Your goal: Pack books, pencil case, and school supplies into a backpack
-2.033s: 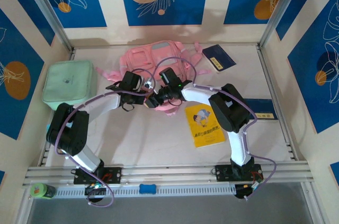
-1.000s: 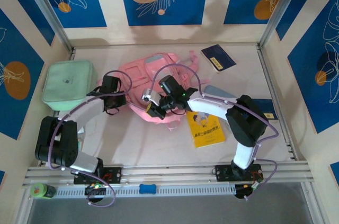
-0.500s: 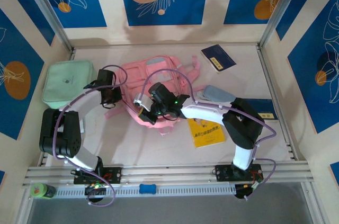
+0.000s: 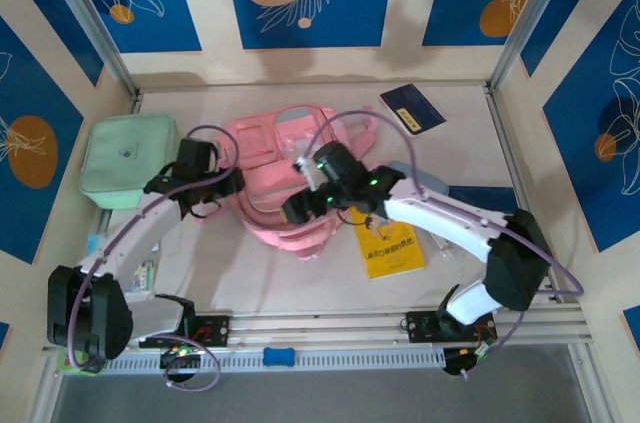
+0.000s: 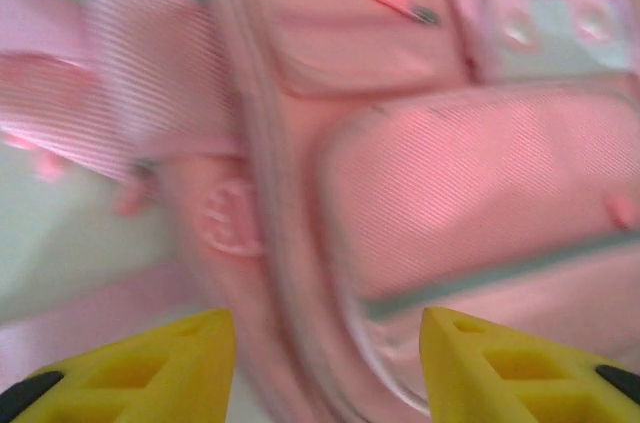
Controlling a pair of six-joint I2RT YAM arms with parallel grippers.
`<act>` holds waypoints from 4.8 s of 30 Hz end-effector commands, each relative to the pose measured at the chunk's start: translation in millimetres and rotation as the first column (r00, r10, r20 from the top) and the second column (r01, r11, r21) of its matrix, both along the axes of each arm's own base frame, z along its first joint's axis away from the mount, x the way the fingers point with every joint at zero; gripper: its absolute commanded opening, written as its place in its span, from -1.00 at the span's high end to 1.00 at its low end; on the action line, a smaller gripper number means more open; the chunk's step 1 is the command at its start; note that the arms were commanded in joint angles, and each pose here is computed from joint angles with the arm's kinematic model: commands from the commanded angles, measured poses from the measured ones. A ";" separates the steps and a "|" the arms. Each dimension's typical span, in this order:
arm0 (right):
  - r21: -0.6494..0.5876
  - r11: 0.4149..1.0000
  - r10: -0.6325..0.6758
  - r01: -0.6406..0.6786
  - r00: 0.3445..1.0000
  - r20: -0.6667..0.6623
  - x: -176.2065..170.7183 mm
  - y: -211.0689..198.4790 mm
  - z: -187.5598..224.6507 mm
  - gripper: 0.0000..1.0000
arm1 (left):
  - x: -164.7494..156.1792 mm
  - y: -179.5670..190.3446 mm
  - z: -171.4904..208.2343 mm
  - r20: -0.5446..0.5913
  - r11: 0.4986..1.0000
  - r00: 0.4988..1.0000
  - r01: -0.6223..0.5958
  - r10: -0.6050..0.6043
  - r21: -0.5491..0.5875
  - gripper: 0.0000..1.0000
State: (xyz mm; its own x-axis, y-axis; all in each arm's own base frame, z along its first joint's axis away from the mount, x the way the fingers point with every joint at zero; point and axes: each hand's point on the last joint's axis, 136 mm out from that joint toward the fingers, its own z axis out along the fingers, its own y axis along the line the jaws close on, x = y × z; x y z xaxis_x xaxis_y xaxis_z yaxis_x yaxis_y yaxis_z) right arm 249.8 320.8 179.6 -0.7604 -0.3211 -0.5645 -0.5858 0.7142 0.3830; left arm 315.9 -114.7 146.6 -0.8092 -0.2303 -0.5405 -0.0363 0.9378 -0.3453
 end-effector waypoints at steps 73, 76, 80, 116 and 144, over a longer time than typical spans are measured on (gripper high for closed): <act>-0.182 0.841 -0.505 0.510 0.615 -0.606 -41.0 -160.1 -124.7 -0.43 | -92.3 -267.6 -119.1 -0.179 0.943 0.933 0.283 -0.313 -0.173 0.03; -0.140 0.852 -0.480 0.505 0.644 -0.596 -41.6 -157.9 -111.5 -0.43 | -91.8 -261.8 -121.3 -0.182 0.951 0.937 0.273 -0.297 -0.148 0.03; -0.031 0.867 -0.412 0.498 0.679 -0.608 -42.1 -152.1 -94.5 -0.42 | -89.9 -257.8 -119.4 -0.161 0.953 0.942 0.277 -0.295 -0.127 0.05; 0.083 0.851 -0.345 0.518 0.672 -0.655 -46.9 -166.6 -92.1 0.67 | -90.3 -257.4 -109.2 -0.140 0.951 0.942 0.292 -0.305 -0.107 0.08; 0.631 0.758 0.060 0.165 0.946 -0.319 -51.4 -126.3 110.5 1.00 | -66.4 -165.6 74.3 0.165 0.802 0.955 0.296 -0.246 -0.519 -0.97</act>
State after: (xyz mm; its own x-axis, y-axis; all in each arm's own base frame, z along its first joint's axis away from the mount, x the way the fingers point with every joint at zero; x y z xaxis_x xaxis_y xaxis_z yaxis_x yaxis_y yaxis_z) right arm 204.1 181.1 247.4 -0.9485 0.1459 -0.2811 -0.2007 0.4098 0.8898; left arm 255.5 -271.2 188.0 -0.8359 -0.2718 -0.4769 0.1757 0.6906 -0.7016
